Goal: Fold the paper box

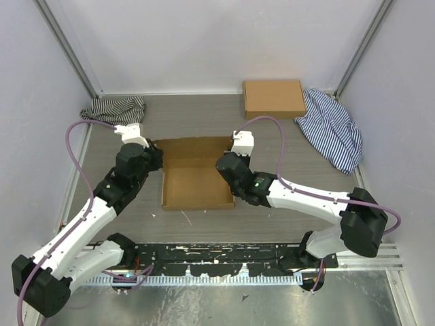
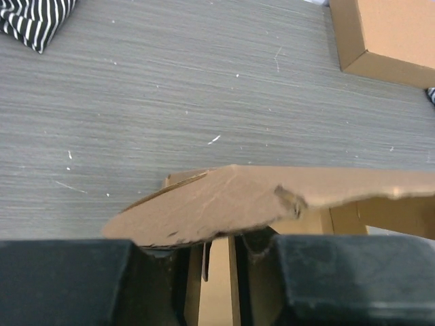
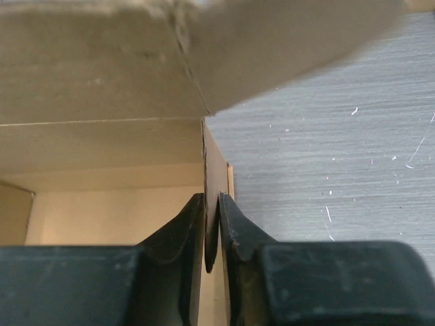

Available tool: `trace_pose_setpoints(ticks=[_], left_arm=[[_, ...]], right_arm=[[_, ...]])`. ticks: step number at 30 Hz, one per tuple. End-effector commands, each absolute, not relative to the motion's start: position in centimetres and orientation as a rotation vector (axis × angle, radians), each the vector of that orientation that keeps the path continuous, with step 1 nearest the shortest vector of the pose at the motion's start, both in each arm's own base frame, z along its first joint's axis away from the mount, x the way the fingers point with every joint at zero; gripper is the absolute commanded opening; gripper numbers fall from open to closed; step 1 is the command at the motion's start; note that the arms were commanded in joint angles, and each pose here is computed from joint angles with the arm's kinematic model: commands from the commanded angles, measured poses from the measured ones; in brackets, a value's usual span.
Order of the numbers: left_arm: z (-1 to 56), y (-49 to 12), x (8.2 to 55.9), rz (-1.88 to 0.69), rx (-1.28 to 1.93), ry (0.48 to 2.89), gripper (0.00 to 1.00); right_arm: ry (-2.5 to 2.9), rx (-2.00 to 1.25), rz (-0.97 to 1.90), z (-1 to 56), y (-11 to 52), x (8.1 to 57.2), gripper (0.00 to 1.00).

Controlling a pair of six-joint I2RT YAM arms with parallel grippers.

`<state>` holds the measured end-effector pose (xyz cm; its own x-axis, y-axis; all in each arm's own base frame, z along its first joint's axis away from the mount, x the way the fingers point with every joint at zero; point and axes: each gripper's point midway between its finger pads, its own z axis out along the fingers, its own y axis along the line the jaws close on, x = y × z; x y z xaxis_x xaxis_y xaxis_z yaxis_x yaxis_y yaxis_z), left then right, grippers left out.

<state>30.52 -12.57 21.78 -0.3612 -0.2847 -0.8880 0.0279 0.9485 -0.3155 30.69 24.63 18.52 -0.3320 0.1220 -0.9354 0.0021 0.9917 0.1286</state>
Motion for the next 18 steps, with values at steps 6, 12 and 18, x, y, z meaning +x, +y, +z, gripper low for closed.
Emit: trace_pose_setpoints(ticks=[6, 12, 18], left_arm=[[20.2, -11.5, 26.9, -0.38, -0.21, 1.969, 0.32], [19.9, -10.0, 23.3, -0.414, -0.256, 2.005, 0.34], [23.5, -8.3, 19.6, -0.472, -0.251, 1.937, 0.34]], right_arm=[[1.926, 0.126, 0.168, 18.6, 24.1, 26.8, 0.39], [1.954, 0.104, 0.217, 19.0, 23.5, 23.0, 0.59], [1.968, 0.013, 0.3, 21.5, 23.1, 19.0, 0.57]])
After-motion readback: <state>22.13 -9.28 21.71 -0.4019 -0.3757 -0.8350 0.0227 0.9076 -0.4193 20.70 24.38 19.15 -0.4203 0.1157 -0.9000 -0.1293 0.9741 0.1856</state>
